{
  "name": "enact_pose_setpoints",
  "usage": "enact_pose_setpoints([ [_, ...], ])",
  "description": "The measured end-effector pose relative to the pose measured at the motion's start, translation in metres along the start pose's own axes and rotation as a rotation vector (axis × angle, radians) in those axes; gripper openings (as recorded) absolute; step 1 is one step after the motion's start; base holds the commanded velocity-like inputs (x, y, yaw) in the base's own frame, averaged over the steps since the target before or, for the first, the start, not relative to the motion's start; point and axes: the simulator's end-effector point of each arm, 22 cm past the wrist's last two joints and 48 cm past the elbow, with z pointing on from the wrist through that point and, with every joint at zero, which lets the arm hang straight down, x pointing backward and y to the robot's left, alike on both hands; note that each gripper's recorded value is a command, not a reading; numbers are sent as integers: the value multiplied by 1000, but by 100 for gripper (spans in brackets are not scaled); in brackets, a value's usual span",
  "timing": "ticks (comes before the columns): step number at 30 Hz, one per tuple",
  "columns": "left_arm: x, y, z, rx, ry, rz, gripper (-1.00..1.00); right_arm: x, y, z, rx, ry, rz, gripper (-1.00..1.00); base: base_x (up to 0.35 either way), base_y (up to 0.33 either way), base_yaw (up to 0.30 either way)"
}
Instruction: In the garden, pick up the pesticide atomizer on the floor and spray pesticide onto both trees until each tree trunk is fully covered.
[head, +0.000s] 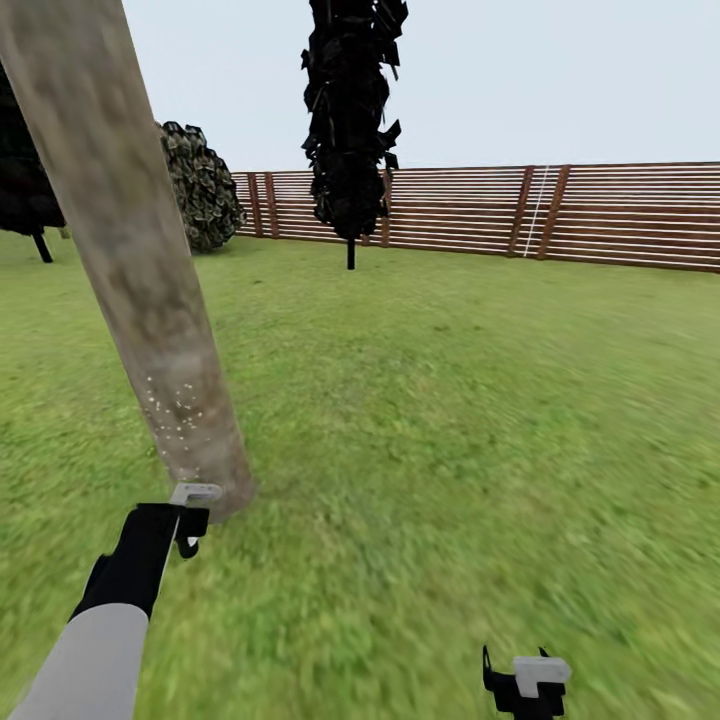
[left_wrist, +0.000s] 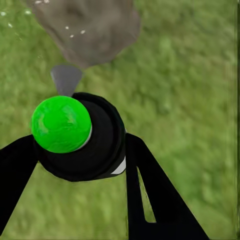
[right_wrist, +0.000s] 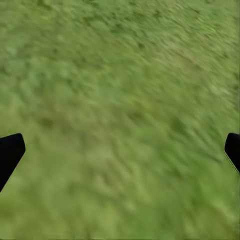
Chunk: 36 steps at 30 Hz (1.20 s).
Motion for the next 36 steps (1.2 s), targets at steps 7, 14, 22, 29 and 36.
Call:
enact_pose_setpoints([
  [7,2,44,-1,-69,3,13,-100,0,0,0,0,0,0,100,244,-180,0],
  [14,41,54,17,-83,49,-5,-100,0,0,0,0,0,0,100,233,-155,186],
  [22,48,54,21,-122,52,-3,-100,0,0,0,0,0,0,100,33,-14,278],
  [29,83,40,34,-86,110,-1,-100,0,0,0,0,0,0,100,0,0,278],
  [36,73,-4,35,-31,57,3,-100,0,0,0,0,0,0,100,0,0,77],
])
